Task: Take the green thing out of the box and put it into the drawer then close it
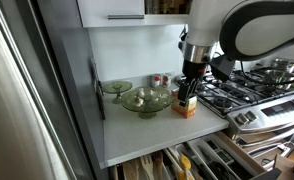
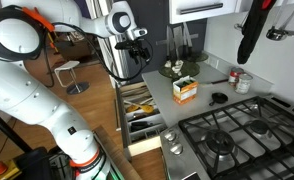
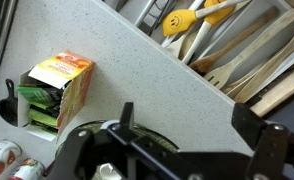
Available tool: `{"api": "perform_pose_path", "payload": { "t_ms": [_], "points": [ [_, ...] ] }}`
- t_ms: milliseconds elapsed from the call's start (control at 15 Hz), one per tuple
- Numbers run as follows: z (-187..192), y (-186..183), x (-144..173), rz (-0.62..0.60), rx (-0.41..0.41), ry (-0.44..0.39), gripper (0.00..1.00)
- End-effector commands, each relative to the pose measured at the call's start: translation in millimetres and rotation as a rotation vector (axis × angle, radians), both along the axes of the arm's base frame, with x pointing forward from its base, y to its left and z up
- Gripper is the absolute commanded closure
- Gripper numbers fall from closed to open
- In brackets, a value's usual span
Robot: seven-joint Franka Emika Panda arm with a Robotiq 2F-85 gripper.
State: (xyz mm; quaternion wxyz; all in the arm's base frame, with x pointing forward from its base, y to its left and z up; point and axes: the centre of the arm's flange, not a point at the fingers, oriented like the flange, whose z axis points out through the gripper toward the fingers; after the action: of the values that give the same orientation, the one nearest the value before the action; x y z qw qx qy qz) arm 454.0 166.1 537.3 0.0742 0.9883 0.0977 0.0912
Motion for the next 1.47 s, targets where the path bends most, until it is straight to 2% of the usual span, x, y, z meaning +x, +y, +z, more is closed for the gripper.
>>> {"api": "perform_pose_path", "payload": {
  "t_ms": [0,267,600,1067,1267,1333,1400],
  "points": [
    [0,0,0,0.000,-0.001,0.000,0.00],
    [0,0,0,0.000,-0.003,-0.001,0.00],
    [-33,-35,36,0.284,-0.141,0.048,0.00],
    [-74,-93,90,0.646,-0.238,0.113,0.00],
    [-87,-113,98,0.789,-0.305,0.094,0.00],
    [-81,-101,91,0.706,-0.259,0.110,0.00],
    [-83,-105,93,0.712,-0.261,0.109,0.00]
  ]
}}
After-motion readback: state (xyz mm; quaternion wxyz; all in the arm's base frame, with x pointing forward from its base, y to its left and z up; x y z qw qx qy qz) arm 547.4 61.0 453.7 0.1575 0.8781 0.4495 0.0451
